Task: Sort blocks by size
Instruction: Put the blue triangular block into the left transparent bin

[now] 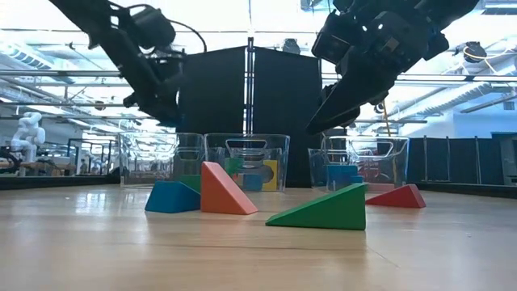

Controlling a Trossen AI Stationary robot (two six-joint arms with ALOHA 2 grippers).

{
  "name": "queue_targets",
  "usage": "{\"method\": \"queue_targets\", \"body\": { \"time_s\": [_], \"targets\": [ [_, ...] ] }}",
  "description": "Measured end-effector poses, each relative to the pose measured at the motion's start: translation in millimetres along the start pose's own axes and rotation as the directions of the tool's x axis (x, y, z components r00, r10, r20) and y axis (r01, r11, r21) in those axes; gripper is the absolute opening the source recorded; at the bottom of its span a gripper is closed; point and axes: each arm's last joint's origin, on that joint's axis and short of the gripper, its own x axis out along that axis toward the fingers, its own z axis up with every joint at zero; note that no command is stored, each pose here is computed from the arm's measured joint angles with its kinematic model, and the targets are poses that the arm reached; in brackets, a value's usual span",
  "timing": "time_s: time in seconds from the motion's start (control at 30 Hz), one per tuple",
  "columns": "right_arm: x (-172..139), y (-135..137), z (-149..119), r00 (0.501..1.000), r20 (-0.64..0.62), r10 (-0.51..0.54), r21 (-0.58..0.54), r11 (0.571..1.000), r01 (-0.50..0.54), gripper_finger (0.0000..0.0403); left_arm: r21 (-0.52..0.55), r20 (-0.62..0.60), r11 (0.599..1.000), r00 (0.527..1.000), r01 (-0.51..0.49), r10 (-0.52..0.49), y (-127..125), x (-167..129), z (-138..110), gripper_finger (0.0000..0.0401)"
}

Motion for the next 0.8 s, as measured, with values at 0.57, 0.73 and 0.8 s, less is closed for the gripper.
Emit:
{"method": "queue_targets", "body": {
  "time_s": [0.57,0.73,0.8],
  "targets": [
    [0.0,0.0,0.0,1.0,0.0,-0.001,-0.005,1.0,0.001,0.0205,-0.061,-0.12,0.998,0.993,0.004,-0.011,29.1,84.1,-6.6,0.0139],
    [0.0,0.0,0.0,1.0,0.0,-0.001,-0.005,1.0,0.001,0.0205,-0.065,-0.174,0.998,0.985,-0.018,0.007,34.1,97.1,-14.6,0.0139],
    [0.0,0.0,0.0,1.0,0.0,-0.001,-0.005,1.0,0.001,0.0205,-0.053,-0.181,0.998,0.983,-0.024,0.014,34.1,100.0,-16.1,0.0139]
  ]
}}
